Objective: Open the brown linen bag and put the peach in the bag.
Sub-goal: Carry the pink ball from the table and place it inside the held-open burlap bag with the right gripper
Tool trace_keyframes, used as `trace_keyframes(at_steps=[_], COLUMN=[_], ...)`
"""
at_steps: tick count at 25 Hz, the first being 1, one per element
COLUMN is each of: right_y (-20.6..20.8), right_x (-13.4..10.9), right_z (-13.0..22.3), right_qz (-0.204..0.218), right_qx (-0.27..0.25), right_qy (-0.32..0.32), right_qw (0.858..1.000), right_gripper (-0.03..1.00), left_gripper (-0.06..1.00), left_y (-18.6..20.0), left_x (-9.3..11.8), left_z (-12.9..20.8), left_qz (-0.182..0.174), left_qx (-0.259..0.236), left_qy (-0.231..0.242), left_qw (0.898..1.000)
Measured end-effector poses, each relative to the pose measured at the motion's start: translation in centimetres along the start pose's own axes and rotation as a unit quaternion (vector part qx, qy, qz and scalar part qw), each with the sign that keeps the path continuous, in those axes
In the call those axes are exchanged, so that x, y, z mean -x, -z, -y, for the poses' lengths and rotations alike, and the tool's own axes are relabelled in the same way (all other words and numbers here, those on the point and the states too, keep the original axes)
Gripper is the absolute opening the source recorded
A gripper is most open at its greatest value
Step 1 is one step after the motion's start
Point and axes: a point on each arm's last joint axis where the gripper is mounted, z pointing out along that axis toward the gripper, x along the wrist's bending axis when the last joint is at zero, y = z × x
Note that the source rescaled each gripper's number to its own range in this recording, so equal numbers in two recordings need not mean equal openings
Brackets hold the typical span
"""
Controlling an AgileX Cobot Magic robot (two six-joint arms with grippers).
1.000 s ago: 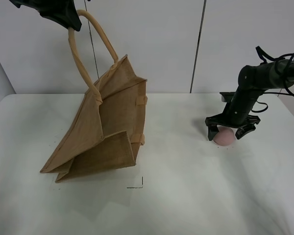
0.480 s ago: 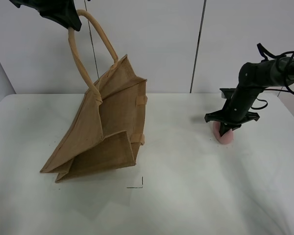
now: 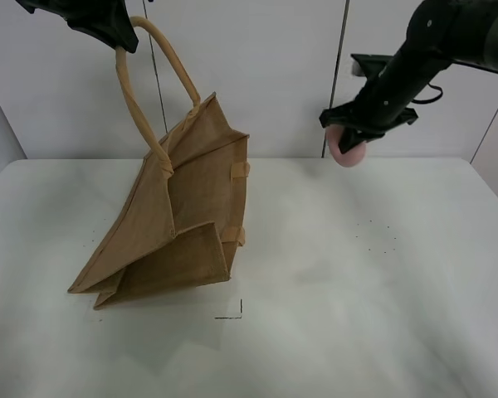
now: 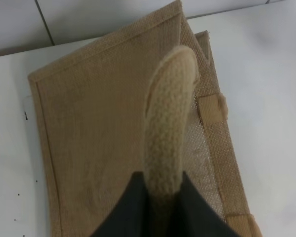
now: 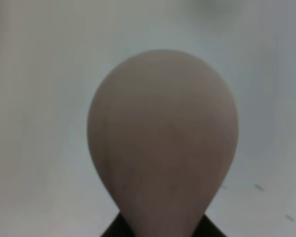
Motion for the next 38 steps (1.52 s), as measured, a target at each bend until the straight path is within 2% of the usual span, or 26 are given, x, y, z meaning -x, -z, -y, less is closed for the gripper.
trace_keyframes(at_steps=[4, 8, 14, 19, 25, 29, 38], right_y=[0.2, -0.7, -5.2, -9.3, -13.6, -15.0, -16.4], right_x=[-5.3, -10.2, -15.0, -16.7, -16.5, -16.7, -19.2], right_z=[-1.0, -1.3, -0.7, 0.2, 1.1, 1.5, 2.4], right_qz=[-0.062, -0.127, -0.192, -0.211, -0.221, -0.220, -0.216], right_qx=[0.030, 0.064, 0.085, 0.092, 0.102, 0.112, 0.120], right_qy=[0.045, 0.087, 0.127, 0.135, 0.132, 0.134, 0.157], right_qw=[0.997, 0.986, 0.969, 0.964, 0.961, 0.960, 0.956], right_gripper=[0.00, 0.00, 0.00, 0.00, 0.00, 0.00, 0.00], left_gripper=[0.00, 0.00, 0.00, 0.00, 0.00, 0.00, 0.00], left_y=[0.1, 0.9, 1.4, 1.4, 1.4, 1.4, 1.4], left_x=[0.0, 0.0, 0.1, 0.1, 0.1, 0.1, 0.1], left_z=[0.0, 0.0, 0.1, 0.1, 0.1, 0.1, 0.1], left_qz=[0.000, 0.001, 0.001, 0.002, 0.002, 0.002, 0.002], left_qx=[0.001, 0.010, 0.014, 0.014, 0.014, 0.014, 0.014], left_qy=[0.000, -0.001, -0.001, -0.001, -0.001, -0.001, -0.001], left_qw=[1.000, 1.000, 1.000, 1.000, 1.000, 1.000, 1.000])
